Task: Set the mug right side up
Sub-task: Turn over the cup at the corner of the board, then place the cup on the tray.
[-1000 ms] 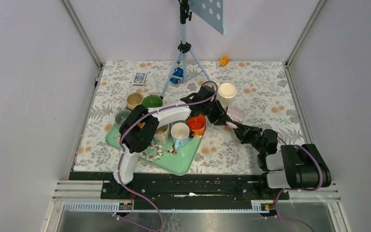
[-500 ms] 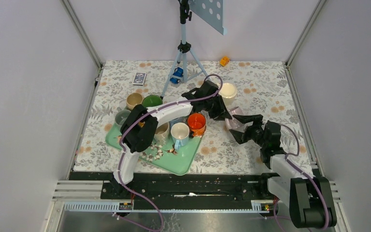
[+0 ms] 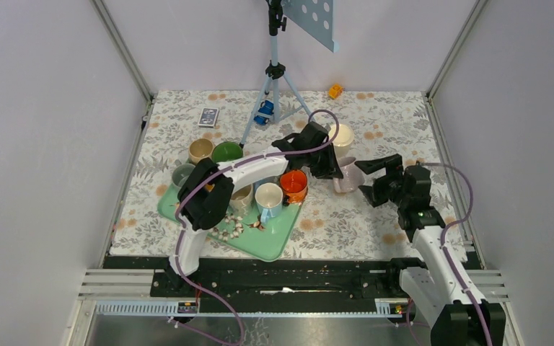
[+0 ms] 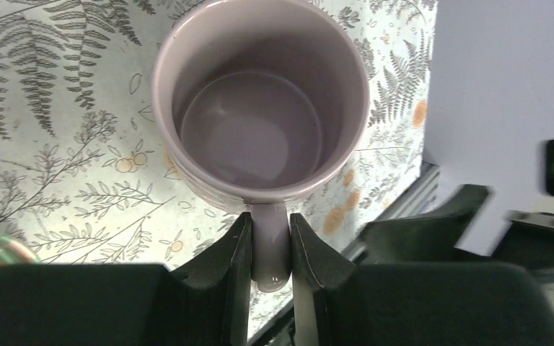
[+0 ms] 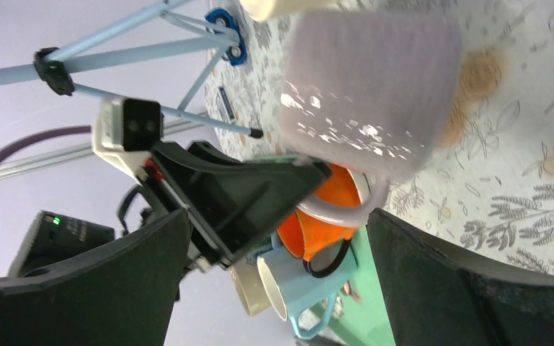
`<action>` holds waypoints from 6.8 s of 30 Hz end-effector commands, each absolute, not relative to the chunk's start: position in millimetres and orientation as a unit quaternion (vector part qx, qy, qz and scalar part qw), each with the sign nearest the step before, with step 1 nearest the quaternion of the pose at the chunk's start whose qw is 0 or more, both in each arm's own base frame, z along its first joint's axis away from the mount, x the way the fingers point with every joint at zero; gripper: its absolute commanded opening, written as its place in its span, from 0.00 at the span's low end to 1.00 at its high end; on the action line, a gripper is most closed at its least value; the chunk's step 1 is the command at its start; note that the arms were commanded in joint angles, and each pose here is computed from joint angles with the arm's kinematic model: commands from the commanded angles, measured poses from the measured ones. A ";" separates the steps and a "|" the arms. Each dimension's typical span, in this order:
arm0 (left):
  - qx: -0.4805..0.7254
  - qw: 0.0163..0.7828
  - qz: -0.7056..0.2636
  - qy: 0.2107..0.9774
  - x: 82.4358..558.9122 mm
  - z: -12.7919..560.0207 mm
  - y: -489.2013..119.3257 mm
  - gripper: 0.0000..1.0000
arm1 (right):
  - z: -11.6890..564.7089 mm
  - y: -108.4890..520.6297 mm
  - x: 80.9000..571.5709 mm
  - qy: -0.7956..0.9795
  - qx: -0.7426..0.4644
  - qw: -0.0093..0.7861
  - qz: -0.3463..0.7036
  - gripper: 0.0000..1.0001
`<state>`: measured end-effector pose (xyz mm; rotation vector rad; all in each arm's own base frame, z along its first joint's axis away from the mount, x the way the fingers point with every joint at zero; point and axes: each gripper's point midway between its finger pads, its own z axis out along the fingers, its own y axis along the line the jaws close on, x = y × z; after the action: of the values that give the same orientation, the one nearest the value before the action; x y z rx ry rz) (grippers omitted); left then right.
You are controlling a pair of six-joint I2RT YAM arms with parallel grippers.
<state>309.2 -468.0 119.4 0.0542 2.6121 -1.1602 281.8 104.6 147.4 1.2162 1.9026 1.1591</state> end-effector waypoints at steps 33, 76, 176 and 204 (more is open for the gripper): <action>0.230 0.360 -0.343 0.837 181.8 172.3 -419.3 0.00 | 174.2 61.2 336.1 0.778 0.390 0.404 0.283 1.00; 0.143 0.343 -0.297 0.880 131.8 180.6 -295.6 0.00 | 147.1 76.9 330.3 0.790 0.373 0.373 0.312 1.00; 0.123 0.217 -0.136 0.959 53.2 81.3 -219.0 0.42 | 133.1 97.2 320.1 0.797 0.348 0.354 0.345 1.00; 0.018 0.254 -0.010 0.967 111.2 78.9 -165.4 0.49 | 125.7 104.1 326.4 0.799 0.338 0.345 0.359 1.00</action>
<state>92.5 -159.3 67.1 0.0756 2.6819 -0.0014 323.0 98.4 119.5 0.9200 2.0883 0.9008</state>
